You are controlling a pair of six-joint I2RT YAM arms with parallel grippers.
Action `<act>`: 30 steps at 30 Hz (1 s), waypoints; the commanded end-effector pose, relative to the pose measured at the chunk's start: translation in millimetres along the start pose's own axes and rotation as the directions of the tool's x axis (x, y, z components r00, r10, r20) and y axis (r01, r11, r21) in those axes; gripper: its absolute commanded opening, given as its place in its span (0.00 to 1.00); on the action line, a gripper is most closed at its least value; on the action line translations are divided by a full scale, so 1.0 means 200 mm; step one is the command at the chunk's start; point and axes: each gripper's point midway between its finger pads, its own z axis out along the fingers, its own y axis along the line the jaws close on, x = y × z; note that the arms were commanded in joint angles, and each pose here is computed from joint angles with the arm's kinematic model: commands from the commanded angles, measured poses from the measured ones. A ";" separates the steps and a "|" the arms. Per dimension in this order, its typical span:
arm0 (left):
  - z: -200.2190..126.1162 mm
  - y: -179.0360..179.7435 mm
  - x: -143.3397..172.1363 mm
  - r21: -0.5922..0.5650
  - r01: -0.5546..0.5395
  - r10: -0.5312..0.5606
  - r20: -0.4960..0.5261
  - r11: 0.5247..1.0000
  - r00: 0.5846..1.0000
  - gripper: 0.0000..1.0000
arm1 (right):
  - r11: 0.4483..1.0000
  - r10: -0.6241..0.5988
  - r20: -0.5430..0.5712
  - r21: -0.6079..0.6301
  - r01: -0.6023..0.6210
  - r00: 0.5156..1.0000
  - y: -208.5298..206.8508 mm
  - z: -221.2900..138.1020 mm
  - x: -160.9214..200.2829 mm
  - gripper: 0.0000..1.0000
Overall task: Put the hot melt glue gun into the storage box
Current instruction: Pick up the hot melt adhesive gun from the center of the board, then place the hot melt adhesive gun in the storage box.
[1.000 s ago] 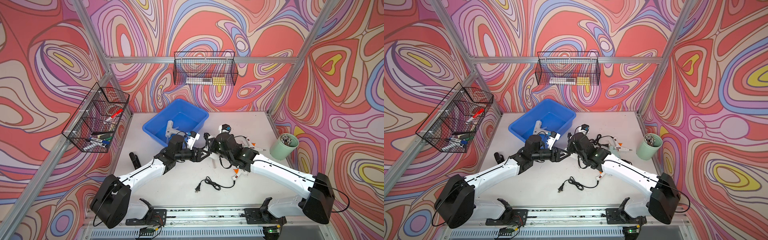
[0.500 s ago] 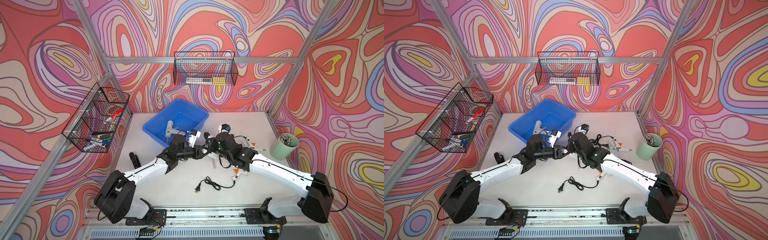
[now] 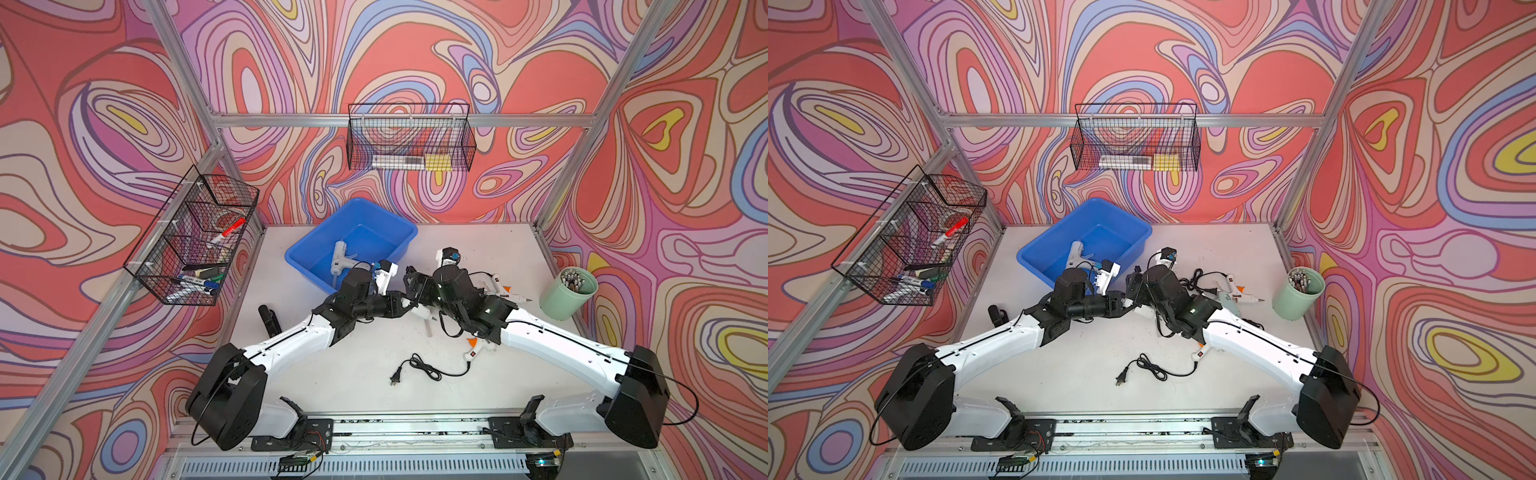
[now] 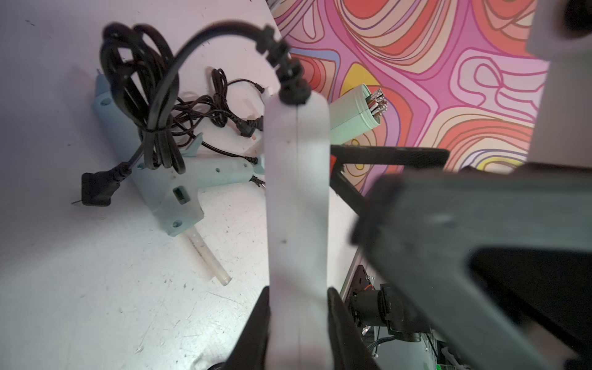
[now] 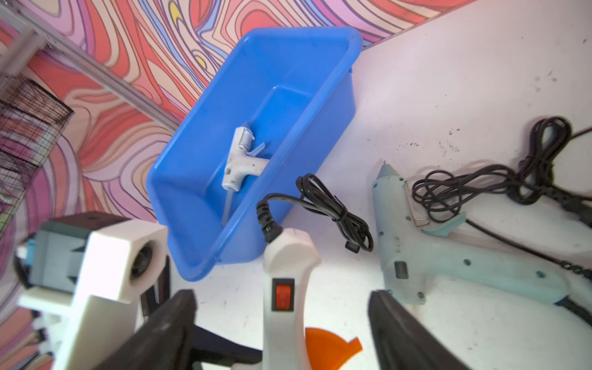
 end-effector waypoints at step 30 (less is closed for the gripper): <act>-0.28 0.48 -1.16 -0.282 -0.034 0.112 0.265 0.959 0.958 0.00 | 0.924 -0.100 0.119 0.380 0.048 0.988 -0.44 -0.39 -0.14 0.98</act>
